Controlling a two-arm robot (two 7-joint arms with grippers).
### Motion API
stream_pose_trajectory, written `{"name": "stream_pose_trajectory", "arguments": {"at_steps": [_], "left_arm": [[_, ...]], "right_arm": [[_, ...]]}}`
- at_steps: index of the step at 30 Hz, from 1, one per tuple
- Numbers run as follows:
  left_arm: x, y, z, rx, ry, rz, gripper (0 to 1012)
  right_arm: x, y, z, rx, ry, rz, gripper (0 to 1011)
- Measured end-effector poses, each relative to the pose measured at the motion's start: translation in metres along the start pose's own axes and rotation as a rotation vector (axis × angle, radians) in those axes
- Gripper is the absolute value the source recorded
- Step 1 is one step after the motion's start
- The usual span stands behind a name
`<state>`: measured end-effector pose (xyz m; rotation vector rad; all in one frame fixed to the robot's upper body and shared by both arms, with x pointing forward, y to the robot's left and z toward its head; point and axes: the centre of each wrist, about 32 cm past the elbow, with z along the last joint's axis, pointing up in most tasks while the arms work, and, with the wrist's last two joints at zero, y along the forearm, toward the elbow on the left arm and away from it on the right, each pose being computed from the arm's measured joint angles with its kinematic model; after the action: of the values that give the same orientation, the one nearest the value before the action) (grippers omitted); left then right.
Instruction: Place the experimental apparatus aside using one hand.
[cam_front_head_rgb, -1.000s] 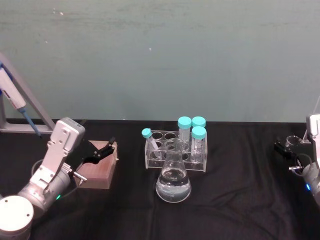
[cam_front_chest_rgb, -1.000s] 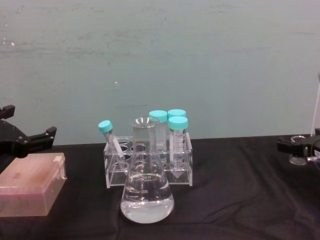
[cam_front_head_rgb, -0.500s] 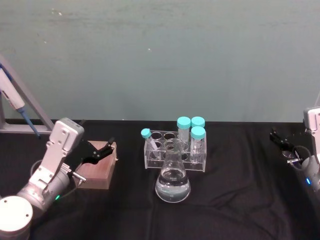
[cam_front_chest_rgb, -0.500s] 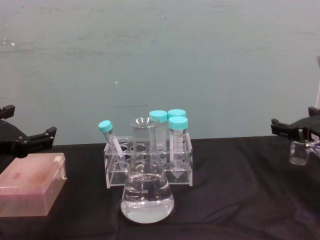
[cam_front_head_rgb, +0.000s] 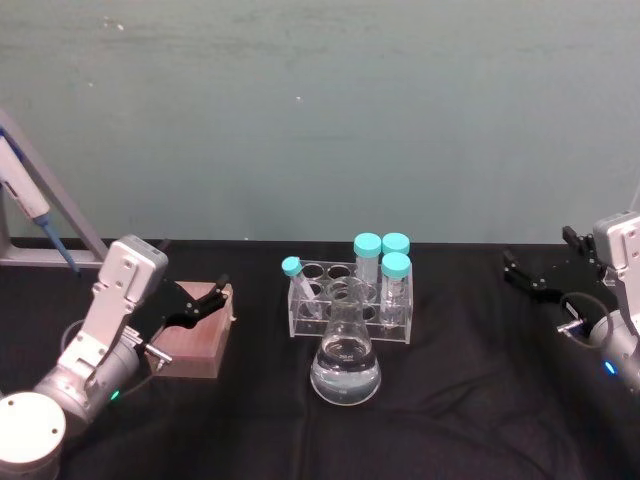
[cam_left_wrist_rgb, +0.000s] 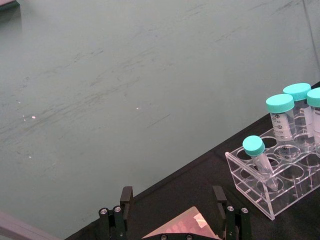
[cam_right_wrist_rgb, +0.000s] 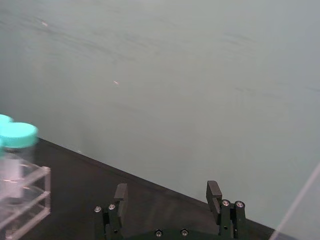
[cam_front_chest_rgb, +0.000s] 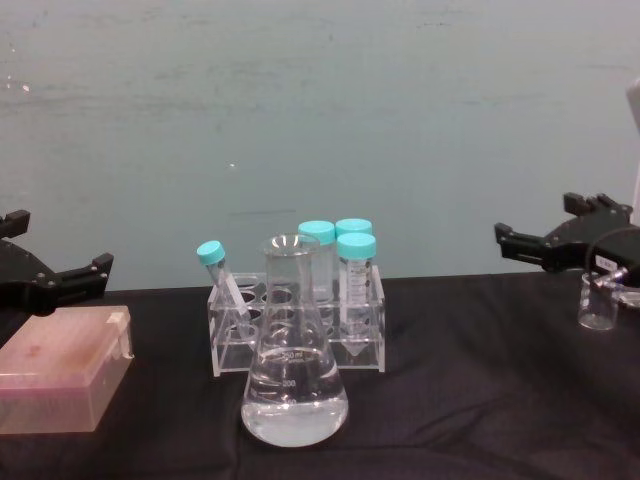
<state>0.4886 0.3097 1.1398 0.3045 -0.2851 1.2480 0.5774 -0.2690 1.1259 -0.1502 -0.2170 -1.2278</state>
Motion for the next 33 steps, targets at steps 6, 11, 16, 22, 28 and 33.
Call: {"name": "stream_pose_trajectory", "arguments": {"at_steps": [6, 11, 16, 22, 28, 33], "left_arm": [[0.0, 0.0, 0.0, 0.0, 0.0, 0.0, 1000], [0.0, 0.0, 0.0, 0.0, 0.0, 0.0, 1000], [0.0, 0.0, 0.0, 0.0, 0.0, 0.0, 1000], [0.0, 0.0, 0.0, 0.0, 0.0, 0.0, 1000], [0.0, 0.0, 0.0, 0.0, 0.0, 0.0, 1000], [0.0, 0.0, 0.0, 0.0, 0.0, 0.0, 1000]], "right_arm": [[-0.004, -0.008, 0.006, 0.041, 0.008, 0.078, 1003], [-0.004, -0.017, 0.011, 0.087, 0.014, 0.176, 1003], [-0.003, -0.023, 0.015, 0.119, 0.027, 0.238, 1003], [-0.001, -0.026, 0.016, 0.147, 0.032, 0.316, 1003], [-0.003, -0.027, 0.015, 0.156, 0.05, 0.39, 1003], [-0.008, -0.026, 0.013, 0.149, 0.067, 0.451, 1003]]}}
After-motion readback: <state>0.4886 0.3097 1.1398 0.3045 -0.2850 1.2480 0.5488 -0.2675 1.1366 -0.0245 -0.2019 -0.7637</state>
